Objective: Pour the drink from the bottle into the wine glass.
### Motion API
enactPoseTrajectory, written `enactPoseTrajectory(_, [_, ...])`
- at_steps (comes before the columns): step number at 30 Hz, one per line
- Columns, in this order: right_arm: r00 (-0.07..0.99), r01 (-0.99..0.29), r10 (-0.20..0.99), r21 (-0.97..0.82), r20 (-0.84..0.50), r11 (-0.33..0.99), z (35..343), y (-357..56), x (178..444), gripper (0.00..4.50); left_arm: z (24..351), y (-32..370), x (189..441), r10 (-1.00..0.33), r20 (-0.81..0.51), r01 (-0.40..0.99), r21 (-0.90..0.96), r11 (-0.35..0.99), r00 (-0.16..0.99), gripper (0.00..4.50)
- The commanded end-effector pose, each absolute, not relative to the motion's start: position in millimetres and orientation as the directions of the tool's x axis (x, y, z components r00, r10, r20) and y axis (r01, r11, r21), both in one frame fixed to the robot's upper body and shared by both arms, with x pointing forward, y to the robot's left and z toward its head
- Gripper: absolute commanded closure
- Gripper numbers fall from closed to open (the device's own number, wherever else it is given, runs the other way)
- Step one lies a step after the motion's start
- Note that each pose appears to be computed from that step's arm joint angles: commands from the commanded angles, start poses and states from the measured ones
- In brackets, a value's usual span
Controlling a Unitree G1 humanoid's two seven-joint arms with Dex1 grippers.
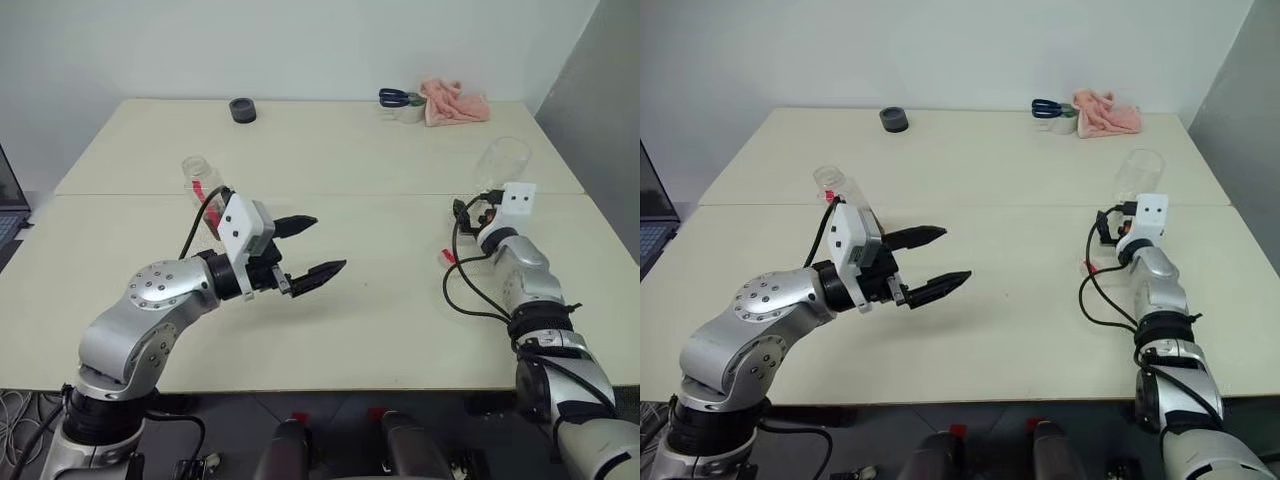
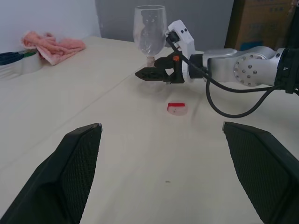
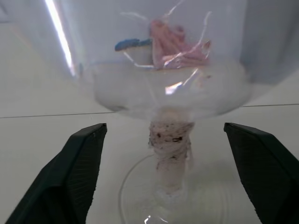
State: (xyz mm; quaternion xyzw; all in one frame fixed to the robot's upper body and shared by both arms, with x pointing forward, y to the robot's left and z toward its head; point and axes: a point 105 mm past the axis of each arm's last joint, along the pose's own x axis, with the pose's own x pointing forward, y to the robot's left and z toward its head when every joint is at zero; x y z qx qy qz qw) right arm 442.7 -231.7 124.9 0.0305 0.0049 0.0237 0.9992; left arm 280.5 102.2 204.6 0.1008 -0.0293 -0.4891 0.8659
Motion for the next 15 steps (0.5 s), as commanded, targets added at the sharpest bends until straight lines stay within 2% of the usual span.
enactPoseTrajectory(1, [0.996,-0.057,0.052,0.075,0.072,0.996,143,-234,446,1.57,214,98,276,-0.865,-0.023,0.842,0.243,0.482,0.502,0.00])
enactPoseTrajectory(9, [0.988,-0.111,0.107,0.026,0.109,0.994,152,-221,449,4.33,207,104,272,-0.850,-0.032,0.834,0.215,0.508,0.526,0.00])
enactPoseTrajectory(11, [0.960,-0.229,0.241,-0.094,0.140,0.969,166,-194,449,4.37,204,111,274,-0.822,-0.015,0.808,0.195,0.555,0.569,0.00])
enactPoseTrajectory(13, [0.863,-0.436,0.472,-0.208,0.181,0.876,186,-144,441,4.37,203,130,281,-0.726,0.039,0.706,0.204,0.678,0.686,0.00])
enactPoseTrajectory(15, [0.752,-0.583,0.631,-0.254,0.191,0.772,198,-104,426,4.37,193,148,277,-0.641,0.049,0.625,0.173,0.761,0.766,0.00])
